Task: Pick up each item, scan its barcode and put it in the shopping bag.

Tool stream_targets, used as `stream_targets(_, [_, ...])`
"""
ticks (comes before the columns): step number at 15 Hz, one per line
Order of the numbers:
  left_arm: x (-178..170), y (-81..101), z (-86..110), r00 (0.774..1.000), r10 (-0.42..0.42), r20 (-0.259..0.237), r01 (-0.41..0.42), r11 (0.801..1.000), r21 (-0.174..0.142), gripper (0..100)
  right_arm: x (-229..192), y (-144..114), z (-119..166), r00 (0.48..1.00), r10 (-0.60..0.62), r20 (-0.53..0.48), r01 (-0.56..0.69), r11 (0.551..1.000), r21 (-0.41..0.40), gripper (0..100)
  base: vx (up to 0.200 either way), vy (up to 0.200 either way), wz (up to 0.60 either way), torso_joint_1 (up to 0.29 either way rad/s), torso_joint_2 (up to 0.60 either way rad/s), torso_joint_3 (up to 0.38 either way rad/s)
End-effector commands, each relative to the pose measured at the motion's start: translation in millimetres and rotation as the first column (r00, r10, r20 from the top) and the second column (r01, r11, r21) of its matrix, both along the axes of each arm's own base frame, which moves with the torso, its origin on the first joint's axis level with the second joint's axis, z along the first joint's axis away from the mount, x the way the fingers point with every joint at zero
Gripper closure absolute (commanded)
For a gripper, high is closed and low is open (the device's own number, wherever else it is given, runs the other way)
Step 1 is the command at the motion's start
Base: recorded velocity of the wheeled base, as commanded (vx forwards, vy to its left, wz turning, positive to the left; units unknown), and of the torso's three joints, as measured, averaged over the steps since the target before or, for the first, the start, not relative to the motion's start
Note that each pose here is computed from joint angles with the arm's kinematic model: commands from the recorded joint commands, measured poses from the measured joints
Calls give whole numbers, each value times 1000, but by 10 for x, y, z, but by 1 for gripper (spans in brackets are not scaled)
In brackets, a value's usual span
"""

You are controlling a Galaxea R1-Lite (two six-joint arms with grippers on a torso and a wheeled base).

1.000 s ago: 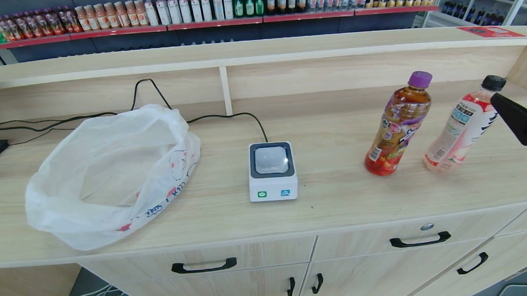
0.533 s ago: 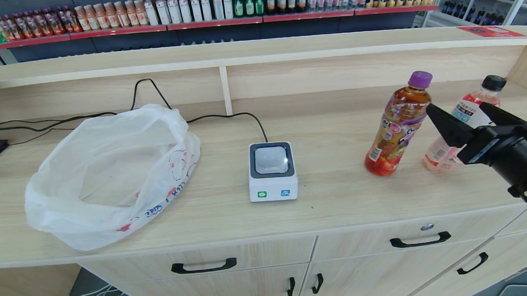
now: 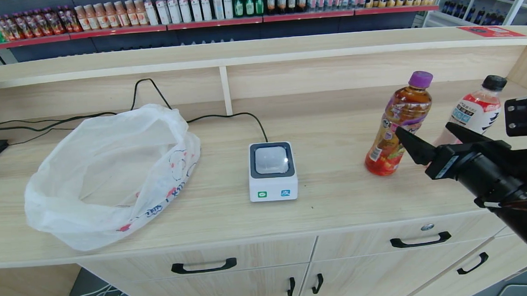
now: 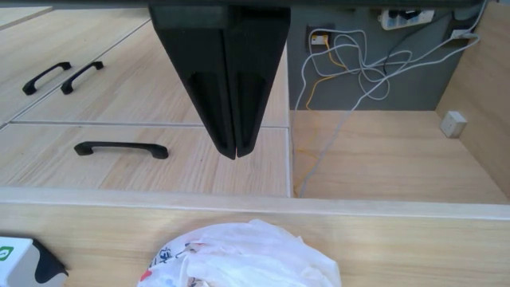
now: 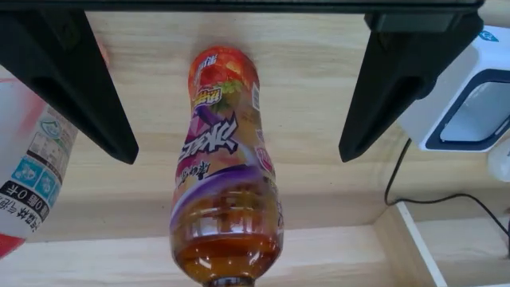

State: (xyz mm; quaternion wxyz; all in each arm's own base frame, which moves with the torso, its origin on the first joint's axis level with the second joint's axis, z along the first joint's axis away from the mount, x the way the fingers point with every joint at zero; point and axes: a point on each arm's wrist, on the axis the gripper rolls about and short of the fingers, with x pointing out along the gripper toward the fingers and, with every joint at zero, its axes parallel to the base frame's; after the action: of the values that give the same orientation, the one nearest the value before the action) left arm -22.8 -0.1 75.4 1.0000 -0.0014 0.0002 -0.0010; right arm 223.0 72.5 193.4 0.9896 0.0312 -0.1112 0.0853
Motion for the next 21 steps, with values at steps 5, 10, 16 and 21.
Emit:
stream_targets(5, [0,0,0,1000,0,0,0,1000,0,100,254,56,-102,1000,15,-17,-16,1000,-12,0,0,0,0,0,0,0])
stream_targets(10, [0,0,0,1000,0,0,0,1000,0,100,352,-7,-169,999,-4,-34,3,1000,-20,0,0,0,0,0,0,0])
stream_targets(16, [0,0,0,1000,0,0,0,1000,0,100,546,50,-231,999,0,-47,-2,1000,-26,0,0,0,0,0,0,0])
stream_targets(21, [0,0,0,1000,0,0,0,1000,0,100,701,90,-245,999,-1,-39,0,1000,-24,0,0,0,0,0,0,0])
